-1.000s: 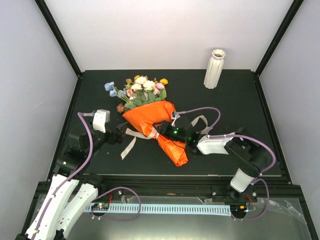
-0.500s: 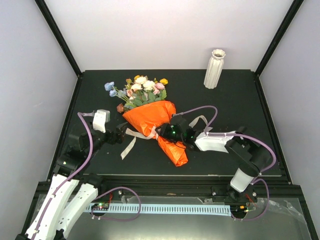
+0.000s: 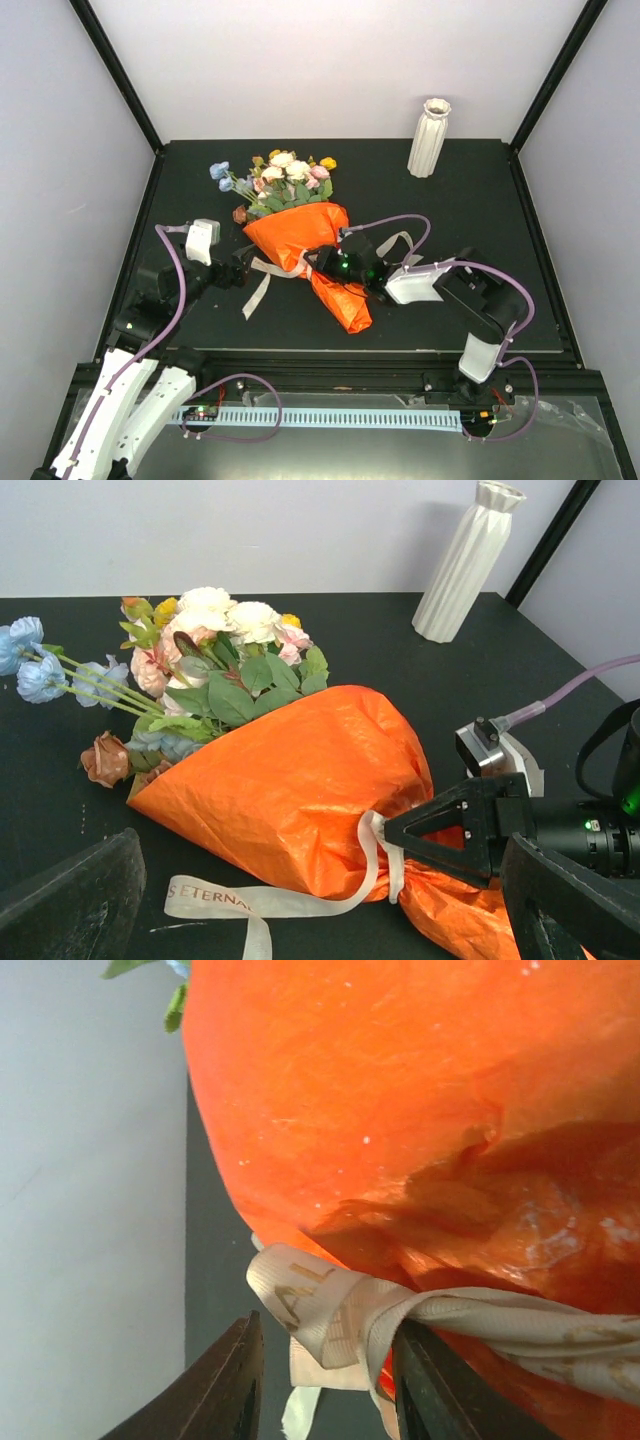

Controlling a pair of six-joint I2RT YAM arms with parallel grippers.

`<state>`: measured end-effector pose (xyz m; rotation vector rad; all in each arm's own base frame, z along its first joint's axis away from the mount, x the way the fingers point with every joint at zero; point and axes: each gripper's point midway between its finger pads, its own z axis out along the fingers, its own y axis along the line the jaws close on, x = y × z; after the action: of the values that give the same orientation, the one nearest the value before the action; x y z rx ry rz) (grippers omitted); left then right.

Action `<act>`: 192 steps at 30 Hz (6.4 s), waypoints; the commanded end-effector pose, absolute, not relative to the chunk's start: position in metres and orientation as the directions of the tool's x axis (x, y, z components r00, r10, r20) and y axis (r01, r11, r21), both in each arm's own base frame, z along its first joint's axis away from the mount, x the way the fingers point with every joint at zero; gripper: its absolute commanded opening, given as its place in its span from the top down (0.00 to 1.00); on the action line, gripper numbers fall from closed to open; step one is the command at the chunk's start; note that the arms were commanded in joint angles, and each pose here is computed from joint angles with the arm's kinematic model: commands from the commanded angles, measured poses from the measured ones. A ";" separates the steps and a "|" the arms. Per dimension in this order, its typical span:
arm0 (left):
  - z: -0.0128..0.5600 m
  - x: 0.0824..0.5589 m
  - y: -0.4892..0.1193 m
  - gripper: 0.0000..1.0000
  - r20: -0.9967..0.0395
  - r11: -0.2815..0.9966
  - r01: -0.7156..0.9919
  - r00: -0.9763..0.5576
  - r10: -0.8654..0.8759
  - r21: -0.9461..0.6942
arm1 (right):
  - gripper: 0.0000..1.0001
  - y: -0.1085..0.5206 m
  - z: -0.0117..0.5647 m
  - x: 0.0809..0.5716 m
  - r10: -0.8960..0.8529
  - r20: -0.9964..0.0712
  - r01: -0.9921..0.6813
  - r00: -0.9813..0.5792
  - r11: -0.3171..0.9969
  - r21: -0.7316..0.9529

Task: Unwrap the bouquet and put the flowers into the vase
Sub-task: Untie the ribbon from the wrapping paper, then place the ribbon at the corner of the board.

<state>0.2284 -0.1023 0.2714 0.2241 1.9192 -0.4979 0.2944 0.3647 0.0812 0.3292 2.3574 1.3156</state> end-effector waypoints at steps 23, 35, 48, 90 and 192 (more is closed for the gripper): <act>0.275 0.228 -0.103 0.01 -0.921 0.894 0.386 -0.385 -0.067 -0.227 | 0.69 0.349 0.149 0.298 0.514 -0.359 -0.213 -0.779 0.321 0.923; 0.274 0.228 -0.103 0.01 -0.920 0.895 0.384 -0.387 -0.068 -0.228 | 0.63 0.352 0.151 0.295 0.487 -0.382 -0.255 -0.785 0.307 0.917; 0.271 0.229 -0.105 0.01 -0.915 0.890 0.391 -0.399 -0.066 -0.235 | 0.72 0.344 0.163 0.291 0.478 -0.432 -0.296 -0.764 0.335 0.894; 0.134 0.274 -0.190 0.42 -0.506 0.657 0.292 -0.848 -0.158 -0.695 | 0.99 0.325 0.199 0.278 0.427 -0.548 -0.395 -0.719 0.398 0.828; 0.259 0.232 -0.123 0.01 -0.886 0.850 0.446 -0.461 -0.051 -0.281 | 0.99 -0.105 0.594 0.429 0.160 -0.922 0.363 0.352 0.885 0.292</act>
<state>0.2312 -0.1246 0.2610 0.2837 1.9717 -0.6215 0.4144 -0.1145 0.6289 0.4815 1.1863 -0.2897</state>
